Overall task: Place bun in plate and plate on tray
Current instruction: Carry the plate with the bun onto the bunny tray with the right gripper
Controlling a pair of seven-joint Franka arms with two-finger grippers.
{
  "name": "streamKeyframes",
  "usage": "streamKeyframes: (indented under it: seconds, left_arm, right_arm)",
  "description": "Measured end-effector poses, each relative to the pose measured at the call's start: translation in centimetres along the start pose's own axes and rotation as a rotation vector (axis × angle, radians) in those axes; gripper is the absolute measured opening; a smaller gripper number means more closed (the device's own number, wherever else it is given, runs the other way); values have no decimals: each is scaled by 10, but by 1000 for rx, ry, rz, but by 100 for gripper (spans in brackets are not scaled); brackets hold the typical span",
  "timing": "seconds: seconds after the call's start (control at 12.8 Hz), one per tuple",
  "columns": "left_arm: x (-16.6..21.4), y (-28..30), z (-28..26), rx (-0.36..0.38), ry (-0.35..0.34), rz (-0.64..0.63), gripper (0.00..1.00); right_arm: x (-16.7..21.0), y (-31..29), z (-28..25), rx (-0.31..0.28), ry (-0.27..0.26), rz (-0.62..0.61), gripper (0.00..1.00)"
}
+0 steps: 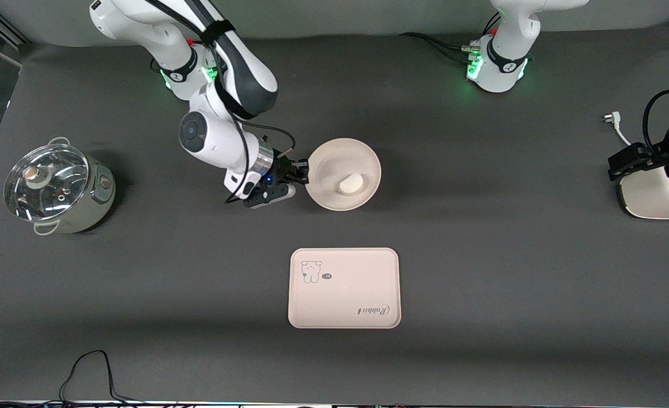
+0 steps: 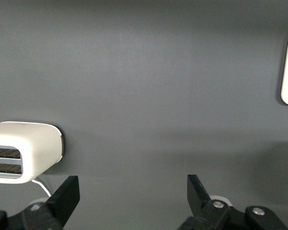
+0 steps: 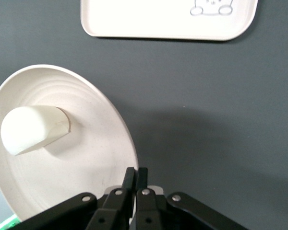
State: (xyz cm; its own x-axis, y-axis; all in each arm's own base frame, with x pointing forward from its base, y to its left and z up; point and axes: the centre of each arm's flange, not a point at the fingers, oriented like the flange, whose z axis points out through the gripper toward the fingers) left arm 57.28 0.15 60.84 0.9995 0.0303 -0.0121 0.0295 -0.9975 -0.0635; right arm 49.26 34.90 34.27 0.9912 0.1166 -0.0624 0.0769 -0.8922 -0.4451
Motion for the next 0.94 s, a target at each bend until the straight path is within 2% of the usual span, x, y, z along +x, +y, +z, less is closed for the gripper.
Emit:
streamKeyframes:
  seconds: [0.23, 0.55, 0.78, 0.94]
  left_arm:
    - [1, 0, 3, 0, -5, 0, 100]
    - [3, 0, 5, 0, -9, -1, 100]
    - [3, 0, 6, 0, -11, -2, 100]
    - [3, 0, 6, 0, -12, -2, 100]
  right_arm:
    - [17, 4, -1, -7, 15, 5, 4]
    - [111, 17, -2, -9, 117, 27, 4]
    - [176, 35, 3, -35, 151, 17, 4]
    - [206, 44, 11, -50, 181, 26, 4]
